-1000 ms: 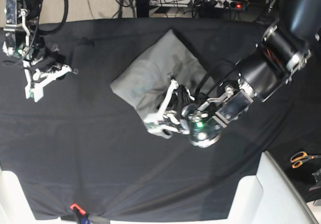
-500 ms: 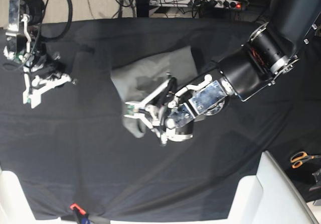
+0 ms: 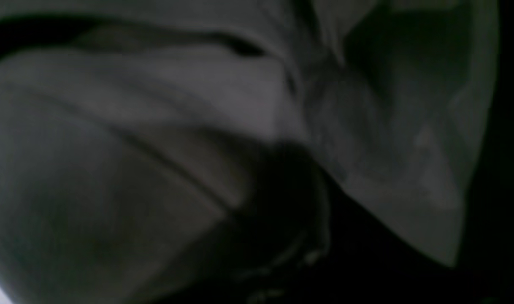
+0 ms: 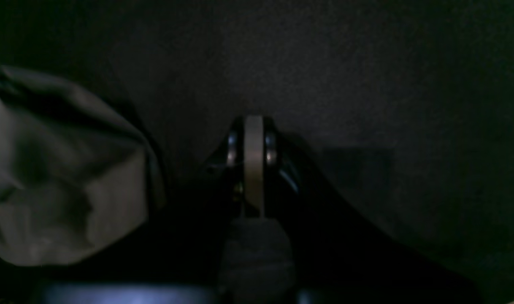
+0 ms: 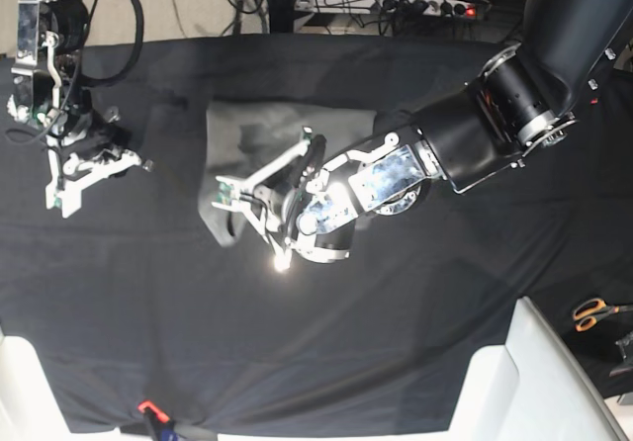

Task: Fold the T-shirt properly
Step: 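Drag the shirt with the left gripper to square it on the table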

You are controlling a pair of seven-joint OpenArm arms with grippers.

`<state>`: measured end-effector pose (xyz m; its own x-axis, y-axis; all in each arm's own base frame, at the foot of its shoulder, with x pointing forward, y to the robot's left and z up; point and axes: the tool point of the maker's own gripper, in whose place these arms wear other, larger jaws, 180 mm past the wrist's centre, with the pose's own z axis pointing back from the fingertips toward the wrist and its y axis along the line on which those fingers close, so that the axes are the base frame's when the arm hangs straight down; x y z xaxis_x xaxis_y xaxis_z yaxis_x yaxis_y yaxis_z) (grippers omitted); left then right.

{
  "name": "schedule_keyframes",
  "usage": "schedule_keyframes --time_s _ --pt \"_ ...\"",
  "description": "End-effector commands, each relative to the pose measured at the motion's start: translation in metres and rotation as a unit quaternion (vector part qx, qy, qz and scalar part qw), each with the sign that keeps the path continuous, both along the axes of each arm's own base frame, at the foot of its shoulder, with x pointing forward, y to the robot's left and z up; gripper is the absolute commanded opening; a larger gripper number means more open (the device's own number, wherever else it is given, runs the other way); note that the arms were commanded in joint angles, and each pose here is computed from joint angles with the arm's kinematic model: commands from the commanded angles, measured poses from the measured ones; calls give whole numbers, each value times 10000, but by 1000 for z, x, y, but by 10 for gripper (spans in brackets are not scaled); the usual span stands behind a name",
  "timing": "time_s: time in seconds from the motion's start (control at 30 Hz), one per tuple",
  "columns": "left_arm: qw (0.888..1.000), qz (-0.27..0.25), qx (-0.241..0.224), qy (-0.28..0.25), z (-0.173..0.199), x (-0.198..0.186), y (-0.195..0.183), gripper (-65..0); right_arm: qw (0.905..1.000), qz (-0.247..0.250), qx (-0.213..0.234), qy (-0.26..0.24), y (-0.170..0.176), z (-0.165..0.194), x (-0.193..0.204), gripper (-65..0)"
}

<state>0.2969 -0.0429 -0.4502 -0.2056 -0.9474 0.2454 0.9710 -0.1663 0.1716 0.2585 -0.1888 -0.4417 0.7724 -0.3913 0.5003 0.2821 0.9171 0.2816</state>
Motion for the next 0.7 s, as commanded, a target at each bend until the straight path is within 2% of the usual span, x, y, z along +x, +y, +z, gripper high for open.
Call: schedule_keyframes --time_s 0.0,0.67 --pt "9999 4 -52 -149 11 14 -1 -650 9998 -36 -47 -178 -5 9 9 -650" --pt "9999 74 36 -140 8 18 5 -650 9999 -30 -40 -111 -4 6 4 -650"
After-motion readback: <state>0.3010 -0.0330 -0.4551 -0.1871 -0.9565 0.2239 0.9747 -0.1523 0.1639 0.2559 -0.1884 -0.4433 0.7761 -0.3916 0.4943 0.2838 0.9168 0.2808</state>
